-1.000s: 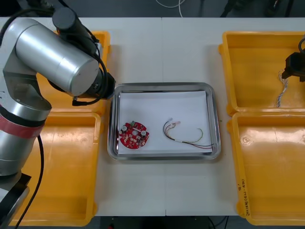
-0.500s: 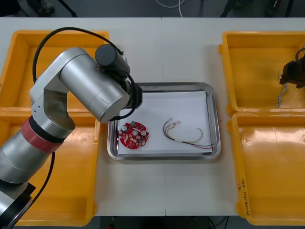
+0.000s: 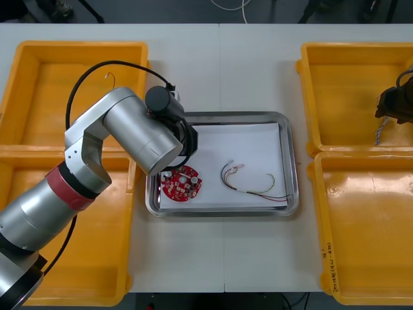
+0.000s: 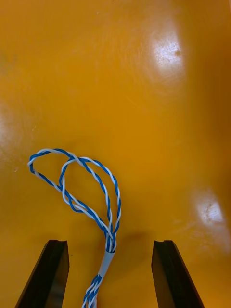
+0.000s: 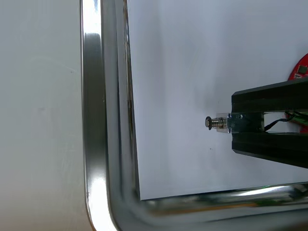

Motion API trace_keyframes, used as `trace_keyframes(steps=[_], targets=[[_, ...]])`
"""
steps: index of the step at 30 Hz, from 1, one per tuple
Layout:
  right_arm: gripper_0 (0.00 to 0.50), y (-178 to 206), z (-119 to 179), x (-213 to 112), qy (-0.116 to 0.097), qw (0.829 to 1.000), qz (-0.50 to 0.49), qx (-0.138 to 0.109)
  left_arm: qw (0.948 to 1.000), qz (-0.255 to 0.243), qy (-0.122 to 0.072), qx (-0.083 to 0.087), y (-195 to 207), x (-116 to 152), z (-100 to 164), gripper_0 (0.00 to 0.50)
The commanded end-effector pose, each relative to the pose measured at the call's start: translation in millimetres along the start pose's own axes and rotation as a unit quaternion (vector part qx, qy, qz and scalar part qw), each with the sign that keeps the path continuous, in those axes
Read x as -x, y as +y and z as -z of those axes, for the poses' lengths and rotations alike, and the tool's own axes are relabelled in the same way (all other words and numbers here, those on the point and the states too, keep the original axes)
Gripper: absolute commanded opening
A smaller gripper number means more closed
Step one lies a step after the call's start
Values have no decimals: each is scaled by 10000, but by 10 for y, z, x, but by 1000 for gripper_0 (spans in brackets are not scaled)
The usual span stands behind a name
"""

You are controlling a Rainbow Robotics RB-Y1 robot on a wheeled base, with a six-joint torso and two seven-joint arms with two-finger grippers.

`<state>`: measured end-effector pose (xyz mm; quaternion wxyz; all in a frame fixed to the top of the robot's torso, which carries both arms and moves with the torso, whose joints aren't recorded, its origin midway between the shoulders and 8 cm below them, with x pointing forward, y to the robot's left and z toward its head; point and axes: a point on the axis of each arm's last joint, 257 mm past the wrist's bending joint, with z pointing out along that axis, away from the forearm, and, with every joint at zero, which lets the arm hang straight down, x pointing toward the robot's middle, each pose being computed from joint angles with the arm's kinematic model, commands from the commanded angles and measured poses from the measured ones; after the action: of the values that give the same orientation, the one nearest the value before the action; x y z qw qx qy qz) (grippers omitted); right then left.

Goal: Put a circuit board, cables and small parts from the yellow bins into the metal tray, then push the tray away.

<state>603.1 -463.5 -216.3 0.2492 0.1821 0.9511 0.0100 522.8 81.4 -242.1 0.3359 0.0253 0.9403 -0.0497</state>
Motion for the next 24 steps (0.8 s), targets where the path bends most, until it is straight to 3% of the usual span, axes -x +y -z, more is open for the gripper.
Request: trace_keyframes(steps=[1,8,10,12,13,14,16,19,20,21,23,24], targets=[[500,41,283,351,-326,9986,-388,136,9995,-74,-254,-188,-249,175,11,6],[500,23,184,217,-182,9982,-534,193,9994,-30,-255,-238,-290,166,-3,7],[500,10,158,190,-163,9982,-546,183,9993,-5,-264,-261,-301,171,-2,39],[500,7,119,149,-133,9981,-569,188,9992,14,-271,-284,-316,169,-4,219],[500,7,91,134,-142,9980,-586,194,9992,21,-281,-296,-321,174,-3,341],[500,1,70,124,-152,9978,-610,198,9991,27,-291,-297,-322,180,-3,419],[500,16,36,120,-189,9976,-622,223,9991,48,-303,-308,-325,191,1,500],[500,12,17,116,-208,9976,-626,213,9989,85,-316,-324,-337,198,2,500],[483,12,17,116,-208,9976,-626,213,9989,91,-321,-319,-334,200,2,500],[424,14,17,117,-209,9975,-631,219,9989,96,-327,-318,-330,204,5,500],[285,21,13,112,-204,9976,-629,218,9989,102,-354,-305,-325,218,9,500],[181,24,13,113,-205,9976,-627,223,9988,98,-379,-302,-328,230,21,500]])
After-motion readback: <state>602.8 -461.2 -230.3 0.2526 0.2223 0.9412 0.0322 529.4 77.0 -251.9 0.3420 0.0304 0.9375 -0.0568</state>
